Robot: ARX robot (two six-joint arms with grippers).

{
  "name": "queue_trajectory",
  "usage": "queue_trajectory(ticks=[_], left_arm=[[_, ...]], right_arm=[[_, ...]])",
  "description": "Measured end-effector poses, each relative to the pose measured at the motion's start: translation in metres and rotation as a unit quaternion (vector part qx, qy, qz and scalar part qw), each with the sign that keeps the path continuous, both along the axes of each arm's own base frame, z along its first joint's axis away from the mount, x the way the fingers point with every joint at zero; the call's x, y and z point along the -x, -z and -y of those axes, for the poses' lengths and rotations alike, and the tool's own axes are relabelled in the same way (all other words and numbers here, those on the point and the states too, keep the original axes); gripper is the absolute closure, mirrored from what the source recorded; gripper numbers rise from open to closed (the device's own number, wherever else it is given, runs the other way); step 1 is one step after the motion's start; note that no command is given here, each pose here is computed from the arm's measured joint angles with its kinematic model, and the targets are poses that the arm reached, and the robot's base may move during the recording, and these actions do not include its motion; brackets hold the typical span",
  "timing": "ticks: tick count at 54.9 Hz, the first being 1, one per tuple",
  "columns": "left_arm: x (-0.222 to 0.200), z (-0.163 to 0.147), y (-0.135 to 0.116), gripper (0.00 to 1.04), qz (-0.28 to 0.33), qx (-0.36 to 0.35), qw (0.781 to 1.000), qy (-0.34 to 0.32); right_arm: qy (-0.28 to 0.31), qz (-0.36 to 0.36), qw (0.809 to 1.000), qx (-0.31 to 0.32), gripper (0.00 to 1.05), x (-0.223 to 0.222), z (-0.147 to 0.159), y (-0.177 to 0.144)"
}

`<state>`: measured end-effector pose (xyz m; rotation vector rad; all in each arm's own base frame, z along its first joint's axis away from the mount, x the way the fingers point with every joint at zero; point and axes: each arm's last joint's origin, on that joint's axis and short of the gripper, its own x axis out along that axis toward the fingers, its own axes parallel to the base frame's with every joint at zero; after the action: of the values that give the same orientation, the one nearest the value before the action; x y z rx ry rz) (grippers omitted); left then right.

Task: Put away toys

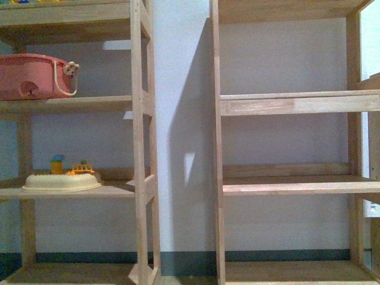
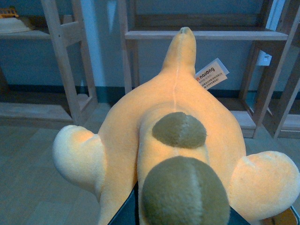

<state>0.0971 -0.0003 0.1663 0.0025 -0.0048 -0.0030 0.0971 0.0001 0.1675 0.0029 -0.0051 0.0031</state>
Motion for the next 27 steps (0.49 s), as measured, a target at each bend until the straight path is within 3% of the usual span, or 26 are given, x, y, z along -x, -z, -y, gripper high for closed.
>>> queue_trajectory(ticks=[27], left_arm=[[0.0, 0.0, 0.0, 0.06, 0.0, 0.0, 1.0, 0.0]], right_arm=[[0.0, 0.0, 1.0, 0.0, 0.95, 0.0, 0.0, 0.0]])
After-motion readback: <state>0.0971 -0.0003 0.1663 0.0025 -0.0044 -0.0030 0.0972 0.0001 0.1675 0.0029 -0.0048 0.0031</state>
